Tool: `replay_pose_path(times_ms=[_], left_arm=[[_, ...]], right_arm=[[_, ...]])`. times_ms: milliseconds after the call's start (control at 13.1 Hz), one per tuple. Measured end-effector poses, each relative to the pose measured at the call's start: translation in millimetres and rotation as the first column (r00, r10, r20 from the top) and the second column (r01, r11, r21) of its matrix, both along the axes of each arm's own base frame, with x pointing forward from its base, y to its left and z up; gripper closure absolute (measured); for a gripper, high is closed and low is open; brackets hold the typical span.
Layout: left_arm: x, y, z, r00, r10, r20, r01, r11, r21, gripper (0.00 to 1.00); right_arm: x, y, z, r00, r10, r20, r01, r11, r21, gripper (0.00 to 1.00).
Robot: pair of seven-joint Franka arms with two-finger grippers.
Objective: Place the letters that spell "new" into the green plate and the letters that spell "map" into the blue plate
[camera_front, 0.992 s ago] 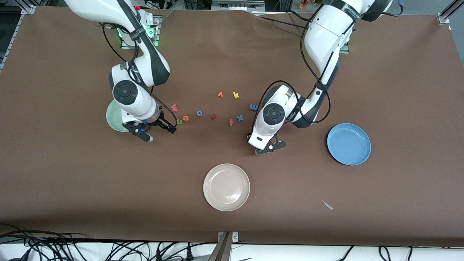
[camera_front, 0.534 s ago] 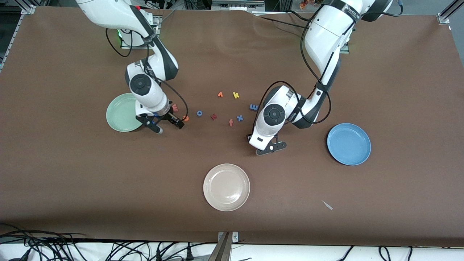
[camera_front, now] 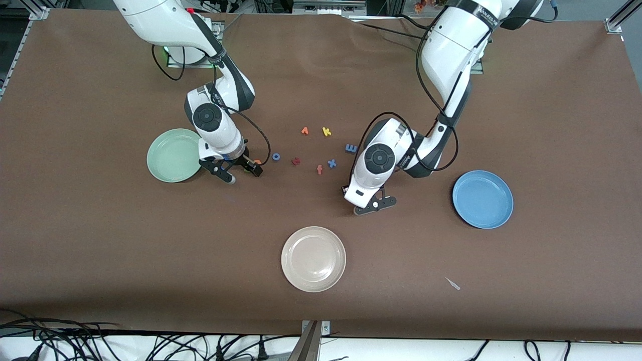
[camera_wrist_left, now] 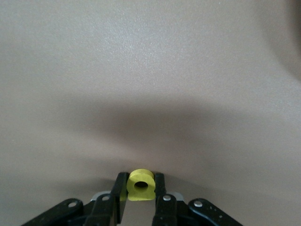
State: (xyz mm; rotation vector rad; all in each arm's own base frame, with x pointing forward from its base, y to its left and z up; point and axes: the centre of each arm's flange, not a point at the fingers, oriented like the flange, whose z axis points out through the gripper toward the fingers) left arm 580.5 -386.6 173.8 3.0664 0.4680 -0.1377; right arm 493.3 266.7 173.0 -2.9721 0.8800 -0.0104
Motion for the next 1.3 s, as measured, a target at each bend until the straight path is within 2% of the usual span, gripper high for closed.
replay_pose_path(times_ms=[76, 229, 381, 458, 610, 763, 992, 1297], left_arm=[[0, 0, 0, 1.000, -0.011, -0.003, 0.011, 1.000, 0.002, 0.72], [1, 6, 1, 0.997, -0.061, -0.037, 0.062, 0.998, 0.020, 0.72], [12, 20, 10, 0.992, -0.100, -0.080, 0.103, 0.994, 0.040, 0.72], [20, 30, 17, 0.987, -0.125, -0.103, 0.131, 0.990, 0.044, 0.72], [34, 59, 32, 0.969, -0.197, -0.149, 0.204, 0.978, 0.036, 0.72], [47, 98, 47, 0.940, -0.283, -0.192, 0.290, 0.957, 0.010, 0.72], [61, 160, 69, 0.900, -0.389, -0.196, 0.389, 0.920, -0.038, 0.72], [56, 227, 82, 0.841, -0.499, -0.209, 0.503, 0.863, -0.037, 0.72]], right_arm=[[0, 0, 0, 1.000, 0.000, 0.000, 0.000, 1.000, 0.000, 0.18], [0, 0, 0, 1.000, 0.000, -0.001, 0.000, 1.000, -0.001, 0.45], [1, 0, 4, 1.000, 0.003, 0.000, -0.003, 1.000, -0.001, 0.67], [2, 0, 6, 1.000, 0.004, -0.003, -0.004, 1.000, -0.003, 0.73], [8, -3, 15, 1.000, 0.016, -0.021, -0.017, 1.000, -0.018, 0.73], [25, -25, 40, 0.997, 0.065, -0.047, -0.067, 0.997, -0.048, 0.73], [43, -84, 75, 0.979, 0.160, -0.127, -0.172, 0.981, -0.086, 0.73], [45, -142, 93, 0.944, 0.252, -0.214, -0.274, 0.959, -0.080, 0.73]])
